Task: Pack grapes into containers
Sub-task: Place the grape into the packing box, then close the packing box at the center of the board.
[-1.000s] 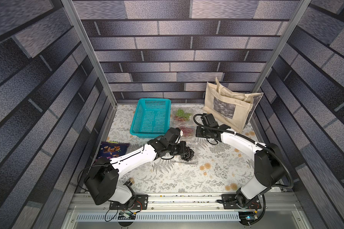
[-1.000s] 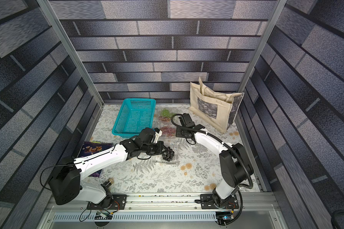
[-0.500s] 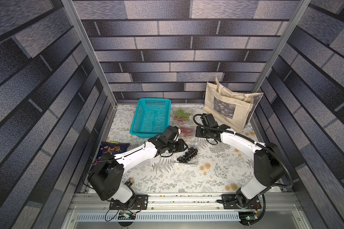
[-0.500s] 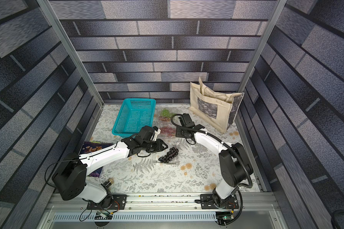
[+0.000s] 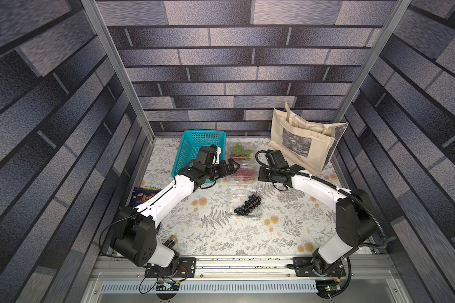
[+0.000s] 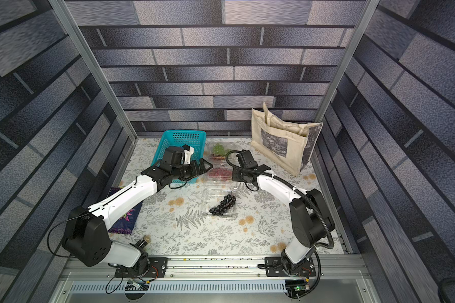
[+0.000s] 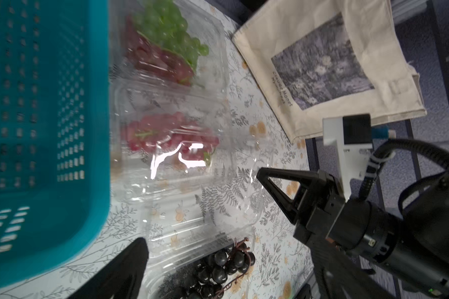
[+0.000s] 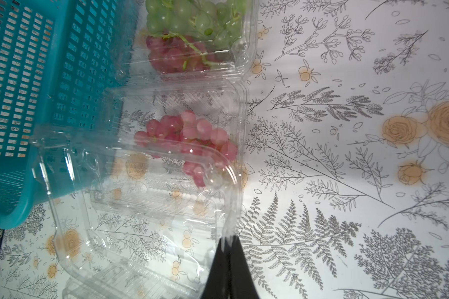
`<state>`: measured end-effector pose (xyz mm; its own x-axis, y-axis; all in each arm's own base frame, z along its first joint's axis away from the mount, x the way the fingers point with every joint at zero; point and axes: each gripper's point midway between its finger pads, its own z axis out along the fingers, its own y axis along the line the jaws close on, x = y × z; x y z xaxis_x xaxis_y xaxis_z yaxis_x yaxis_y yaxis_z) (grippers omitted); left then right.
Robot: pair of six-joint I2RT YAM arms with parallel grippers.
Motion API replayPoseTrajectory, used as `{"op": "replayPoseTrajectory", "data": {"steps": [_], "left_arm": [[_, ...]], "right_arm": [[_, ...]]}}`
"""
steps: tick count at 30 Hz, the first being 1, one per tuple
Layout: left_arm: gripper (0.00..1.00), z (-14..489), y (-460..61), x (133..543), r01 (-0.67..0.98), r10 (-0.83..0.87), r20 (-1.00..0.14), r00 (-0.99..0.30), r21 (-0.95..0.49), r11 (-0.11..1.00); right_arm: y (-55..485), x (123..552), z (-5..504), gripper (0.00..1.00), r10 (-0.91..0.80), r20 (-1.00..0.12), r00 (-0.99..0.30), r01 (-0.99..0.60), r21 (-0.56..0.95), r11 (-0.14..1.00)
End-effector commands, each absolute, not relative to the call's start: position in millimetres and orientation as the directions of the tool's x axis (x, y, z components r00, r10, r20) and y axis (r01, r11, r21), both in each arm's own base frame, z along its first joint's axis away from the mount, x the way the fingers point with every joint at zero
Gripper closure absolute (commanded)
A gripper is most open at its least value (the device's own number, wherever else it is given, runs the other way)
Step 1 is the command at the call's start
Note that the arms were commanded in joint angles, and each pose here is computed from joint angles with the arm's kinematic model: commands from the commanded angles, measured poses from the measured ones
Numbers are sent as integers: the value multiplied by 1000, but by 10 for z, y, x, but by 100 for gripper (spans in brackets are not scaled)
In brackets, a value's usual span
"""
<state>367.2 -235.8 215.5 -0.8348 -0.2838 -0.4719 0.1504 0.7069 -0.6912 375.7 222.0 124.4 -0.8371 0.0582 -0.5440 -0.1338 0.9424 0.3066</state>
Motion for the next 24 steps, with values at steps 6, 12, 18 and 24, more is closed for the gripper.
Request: {"op": "replayPoseTrajectory", "data": {"steps": [6, 12, 18, 24], "left_arm": [[0, 2162, -2382, 4045, 168, -249, -459, -853, -693, 701], [0, 1978, -2497, 4253, 173, -217, -435, -874, -696, 697], [0, 1905, -2506, 4416, 169, -222, -420, -880, -714, 679], [0, 1998, -2614, 4443, 220, -200, -421, -885, -754, 619]], "right_arm": [[2330, 3857, 1508, 100, 41, -621, -783, -221, 339, 914], [2388, 3878, 1559, 100, 17, -636, -771, -261, 341, 903], [2422, 3875, 1546, 100, 1, -641, -768, -285, 343, 895], [2410, 3926, 1467, 99, -15, -631, -776, -275, 317, 908]]}}
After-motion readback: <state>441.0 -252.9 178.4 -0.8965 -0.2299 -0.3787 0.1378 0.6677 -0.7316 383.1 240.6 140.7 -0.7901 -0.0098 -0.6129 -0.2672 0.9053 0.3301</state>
